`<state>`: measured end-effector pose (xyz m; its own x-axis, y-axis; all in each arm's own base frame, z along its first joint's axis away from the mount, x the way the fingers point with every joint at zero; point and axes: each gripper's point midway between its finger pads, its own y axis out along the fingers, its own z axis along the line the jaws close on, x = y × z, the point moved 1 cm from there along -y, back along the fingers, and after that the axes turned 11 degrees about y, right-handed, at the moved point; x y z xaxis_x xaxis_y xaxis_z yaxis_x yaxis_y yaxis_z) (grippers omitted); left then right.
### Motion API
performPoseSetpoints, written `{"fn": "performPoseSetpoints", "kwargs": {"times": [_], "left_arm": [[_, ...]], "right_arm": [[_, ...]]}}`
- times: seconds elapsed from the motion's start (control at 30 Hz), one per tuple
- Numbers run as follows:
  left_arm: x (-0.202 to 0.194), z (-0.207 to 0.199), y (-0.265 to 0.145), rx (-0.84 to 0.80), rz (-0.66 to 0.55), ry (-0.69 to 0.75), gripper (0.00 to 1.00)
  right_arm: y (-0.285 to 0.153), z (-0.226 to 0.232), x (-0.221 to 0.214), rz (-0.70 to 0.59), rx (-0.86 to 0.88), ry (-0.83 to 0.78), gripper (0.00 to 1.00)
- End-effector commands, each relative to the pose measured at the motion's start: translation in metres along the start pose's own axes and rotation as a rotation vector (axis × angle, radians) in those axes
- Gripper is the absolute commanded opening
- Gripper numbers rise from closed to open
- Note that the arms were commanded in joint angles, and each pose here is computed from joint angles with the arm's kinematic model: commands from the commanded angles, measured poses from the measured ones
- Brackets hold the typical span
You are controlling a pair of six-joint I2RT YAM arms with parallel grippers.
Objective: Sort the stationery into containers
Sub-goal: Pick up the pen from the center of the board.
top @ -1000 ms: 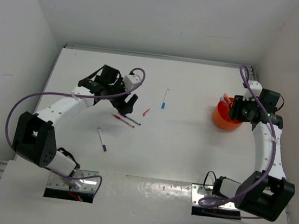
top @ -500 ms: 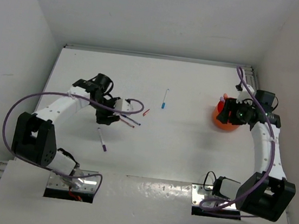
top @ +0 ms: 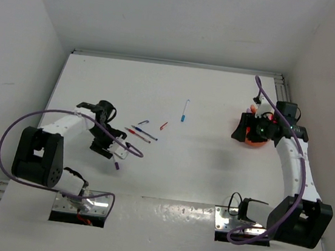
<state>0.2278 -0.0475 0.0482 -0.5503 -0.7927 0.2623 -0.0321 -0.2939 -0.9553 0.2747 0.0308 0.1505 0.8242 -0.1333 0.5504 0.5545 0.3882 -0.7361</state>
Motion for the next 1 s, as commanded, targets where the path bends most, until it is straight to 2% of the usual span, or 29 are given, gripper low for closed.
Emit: {"fn": "performPoseSetpoints", "kwargs": {"times": [0.0, 0.2, 0.53, 0.6, 0.7, 0.87, 0.97], "left_arm": [[0.004, 0.017, 0.005, 0.061, -0.043, 0.135, 0.70], [0.013, 0.014, 0.019, 0.050, -0.057, 0.201, 0.65], [0.023, -0.024, 0.050, -0.018, -0.052, 0.284, 0.50], [0.023, -0.028, 0.054, -0.031, -0.041, 0.290, 0.45], [0.023, -0.025, 0.060, -0.012, -0.036, 0.271, 0.28], [0.030, -0.022, 0.064, 0.014, -0.047, 0.218, 0.07], [0.037, -0.009, 0.056, 0.058, -0.064, 0.145, 0.00]], "right_arm": [[-0.002, 0.007, 0.002, -0.006, 0.022, 0.006, 0.68], [0.000, 0.008, -0.001, 0.006, 0.036, 0.014, 0.67], [-0.001, 0.010, 0.003, 0.008, 0.048, 0.015, 0.67], [-0.001, 0.011, 0.004, 0.009, 0.050, 0.020, 0.66], [-0.001, 0.014, 0.004, 0.009, 0.063, 0.025, 0.66], [-0.002, 0.020, 0.004, 0.007, 0.092, 0.023, 0.65], [-0.006, 0.032, 0.003, 0.006, 0.147, 0.059, 0.65]]}}
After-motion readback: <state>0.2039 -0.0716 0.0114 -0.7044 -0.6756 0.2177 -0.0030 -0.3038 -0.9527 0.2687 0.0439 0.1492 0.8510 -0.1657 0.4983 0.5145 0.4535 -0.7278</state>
